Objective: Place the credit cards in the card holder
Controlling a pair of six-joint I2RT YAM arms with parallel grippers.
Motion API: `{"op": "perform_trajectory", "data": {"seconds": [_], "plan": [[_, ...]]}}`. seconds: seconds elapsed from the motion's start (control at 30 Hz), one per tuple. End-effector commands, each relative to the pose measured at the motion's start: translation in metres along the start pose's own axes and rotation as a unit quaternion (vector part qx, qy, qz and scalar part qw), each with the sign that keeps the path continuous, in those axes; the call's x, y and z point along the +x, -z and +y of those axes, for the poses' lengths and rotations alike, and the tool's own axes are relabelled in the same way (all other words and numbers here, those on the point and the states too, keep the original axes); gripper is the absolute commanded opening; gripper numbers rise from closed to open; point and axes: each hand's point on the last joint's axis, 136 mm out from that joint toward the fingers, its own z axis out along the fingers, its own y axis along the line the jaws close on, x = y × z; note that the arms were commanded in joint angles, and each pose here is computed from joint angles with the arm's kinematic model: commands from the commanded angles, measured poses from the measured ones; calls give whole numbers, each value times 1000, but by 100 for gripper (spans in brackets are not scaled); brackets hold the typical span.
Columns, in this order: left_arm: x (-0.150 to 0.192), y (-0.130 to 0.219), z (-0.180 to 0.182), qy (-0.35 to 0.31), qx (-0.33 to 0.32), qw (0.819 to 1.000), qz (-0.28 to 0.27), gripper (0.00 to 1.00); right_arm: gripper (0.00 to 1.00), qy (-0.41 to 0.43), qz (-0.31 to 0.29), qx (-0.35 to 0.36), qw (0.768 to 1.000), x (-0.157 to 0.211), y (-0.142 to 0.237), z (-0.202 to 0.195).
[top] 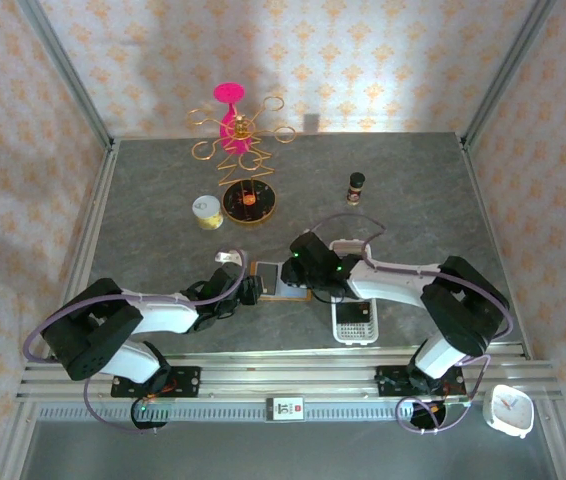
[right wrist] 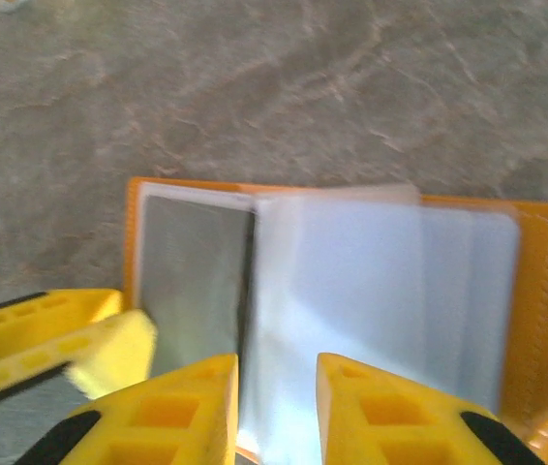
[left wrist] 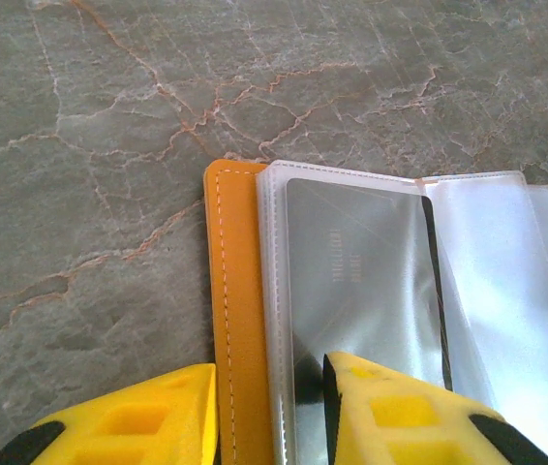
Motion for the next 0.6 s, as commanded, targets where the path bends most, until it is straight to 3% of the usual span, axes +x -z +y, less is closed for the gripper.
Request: {"op": "perform_trajectory", "data": {"seconds": [0.0,0.57], "plan": [[7,-6,9,-15,-24,999,16,32,29,-6,6,32,999,10,1,-19],[6,-5,7,-14,-19,1000,14,32,39,6,9,85,996,17,-10,-37]]}}
